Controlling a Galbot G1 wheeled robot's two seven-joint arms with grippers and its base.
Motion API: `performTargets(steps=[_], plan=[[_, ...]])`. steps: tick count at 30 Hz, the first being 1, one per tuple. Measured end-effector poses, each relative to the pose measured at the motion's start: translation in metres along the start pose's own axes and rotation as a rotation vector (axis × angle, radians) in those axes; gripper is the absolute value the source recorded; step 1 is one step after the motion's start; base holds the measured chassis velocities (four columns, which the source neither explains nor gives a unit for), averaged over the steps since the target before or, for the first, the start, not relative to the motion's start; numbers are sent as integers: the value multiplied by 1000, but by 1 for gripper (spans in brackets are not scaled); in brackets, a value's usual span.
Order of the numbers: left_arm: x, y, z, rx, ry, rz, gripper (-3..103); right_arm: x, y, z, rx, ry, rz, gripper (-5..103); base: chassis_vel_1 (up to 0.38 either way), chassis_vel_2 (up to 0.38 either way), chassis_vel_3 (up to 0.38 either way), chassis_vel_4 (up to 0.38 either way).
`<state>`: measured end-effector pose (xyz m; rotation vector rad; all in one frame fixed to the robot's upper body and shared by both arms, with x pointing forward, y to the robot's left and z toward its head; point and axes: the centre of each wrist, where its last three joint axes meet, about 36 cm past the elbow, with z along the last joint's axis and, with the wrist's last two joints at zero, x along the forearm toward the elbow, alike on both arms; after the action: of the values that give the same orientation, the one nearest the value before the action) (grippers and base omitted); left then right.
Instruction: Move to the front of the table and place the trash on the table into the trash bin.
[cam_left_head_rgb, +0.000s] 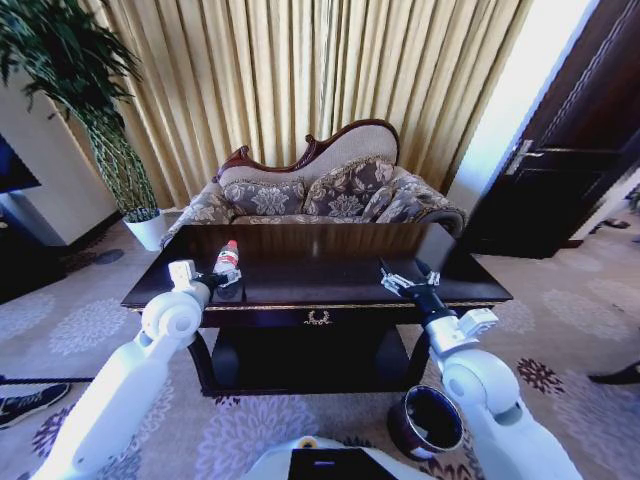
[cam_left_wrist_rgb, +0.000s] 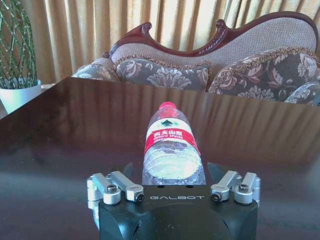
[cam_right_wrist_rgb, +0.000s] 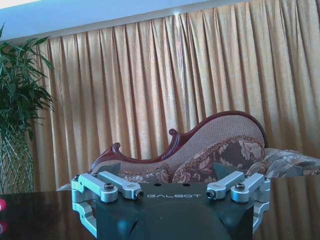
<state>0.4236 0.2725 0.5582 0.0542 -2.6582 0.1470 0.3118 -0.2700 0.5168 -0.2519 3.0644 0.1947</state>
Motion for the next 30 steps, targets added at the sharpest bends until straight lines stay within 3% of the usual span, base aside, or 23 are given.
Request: performTargets(steps=[5,7,9,11,13,17,21,22,23,24,25,27,28,30], plan=[[1,5,-3,12,2,-8,66,2,0,0,-2,-1,4,100,0,0,0,0],[1,5,-3,12,2,-8,66,2,0,-1,-2,-2,5,100,0,0,0,0],[1,6,-3,13,3,-11,50,2,0,-1,-1,-3,7,100,0,0,0,0],[1,6,-3,14,4,-11,50,2,0,0,-1,-3,8,100,0,0,0,0],[2,6,-2,16,5,-10,40,3,-1,0,-1,-2,10,100,0,0,0,0],[2,9,-1,16,1,-8,34,4,-1,0,2,-3,11,100,0,0,0,0],[-4,17,11,-43,-100,-20,33,4,-1,-3,10,-8,7,100,0,0,0,0],[-6,26,17,-107,-205,-17,33,4,-1,-6,15,-11,0,100,0,0,0,0],[-5,30,19,-128,-256,-1,33,4,-1,-7,18,-10,-6,100,0,0,0,0],[-5,30,19,-128,-256,-1,33,4,-1,-7,18,-10,-6,100,0,0,0,0],[0,37,18,-146,-341,35,33,4,0,-9,20,-4,-23,100,0,0,0,0],[8,45,13,-172,-437,90,33,4,4,-11,10,12,-65,100,0,0,0,0],[8,45,13,-172,-437,90,33,4,4,-11,10,12,-65,100,0,0,0,0],[18,53,5,-220,-528,177,33,4,8,-17,-14,49,-160,100,0,0,0,0]])
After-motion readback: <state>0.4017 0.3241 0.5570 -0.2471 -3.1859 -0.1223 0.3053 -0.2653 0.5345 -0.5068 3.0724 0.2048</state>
